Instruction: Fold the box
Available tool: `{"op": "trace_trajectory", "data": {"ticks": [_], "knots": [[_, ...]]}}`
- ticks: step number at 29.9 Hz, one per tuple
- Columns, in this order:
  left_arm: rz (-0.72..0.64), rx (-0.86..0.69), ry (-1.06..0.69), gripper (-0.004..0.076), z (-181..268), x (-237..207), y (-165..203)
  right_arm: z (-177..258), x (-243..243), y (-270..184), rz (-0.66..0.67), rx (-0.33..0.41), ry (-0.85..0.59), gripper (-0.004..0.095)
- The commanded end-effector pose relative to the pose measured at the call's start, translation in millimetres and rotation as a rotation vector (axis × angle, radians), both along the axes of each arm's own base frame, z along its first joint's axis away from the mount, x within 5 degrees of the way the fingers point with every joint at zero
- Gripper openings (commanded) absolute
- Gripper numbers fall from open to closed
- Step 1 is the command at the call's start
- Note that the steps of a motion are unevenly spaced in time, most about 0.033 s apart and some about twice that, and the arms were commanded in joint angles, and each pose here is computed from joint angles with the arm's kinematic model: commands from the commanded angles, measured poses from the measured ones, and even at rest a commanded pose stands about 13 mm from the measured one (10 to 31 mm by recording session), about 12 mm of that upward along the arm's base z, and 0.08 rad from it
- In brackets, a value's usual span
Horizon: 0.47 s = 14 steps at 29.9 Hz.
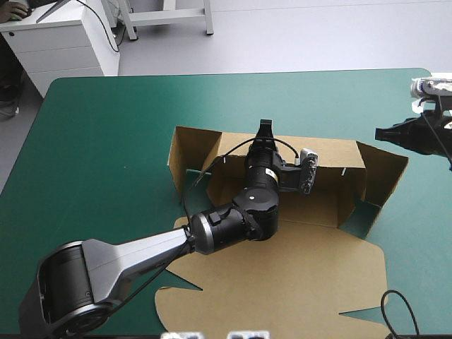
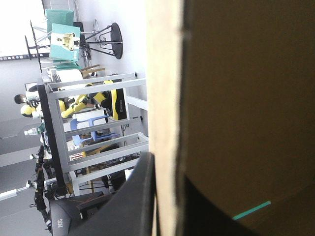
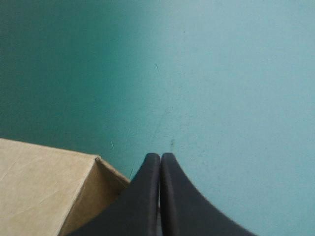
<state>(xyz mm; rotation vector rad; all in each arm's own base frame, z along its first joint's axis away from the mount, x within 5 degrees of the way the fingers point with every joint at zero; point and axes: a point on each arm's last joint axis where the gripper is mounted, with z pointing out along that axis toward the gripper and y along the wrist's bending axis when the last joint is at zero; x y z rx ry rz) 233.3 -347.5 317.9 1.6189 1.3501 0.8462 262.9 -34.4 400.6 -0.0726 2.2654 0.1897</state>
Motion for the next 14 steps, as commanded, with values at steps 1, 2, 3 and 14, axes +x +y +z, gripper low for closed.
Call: {"op": "trace_trajectory", "data": {"ticks": [1,2,3,14], "knots": [[-0.021,-0.082,-0.031,-0.0008,27,-7,5,15,12,-2,0.005,0.001,-0.052,-0.0014],[-0.021,-0.082,-0.031,-0.0008,27,-7,5,10,18,-3,0.012,0.007,-0.022,-0.0014],[-0.021,-0.082,-0.031,-0.0008,27,-7,5,6,22,-4,0.018,0.012,0.000,-0.0014],[-0.017,-0.080,-0.031,-0.0008,27,-7,5,-32,43,-2,0.103,0.096,0.165,-0.0014]]}}
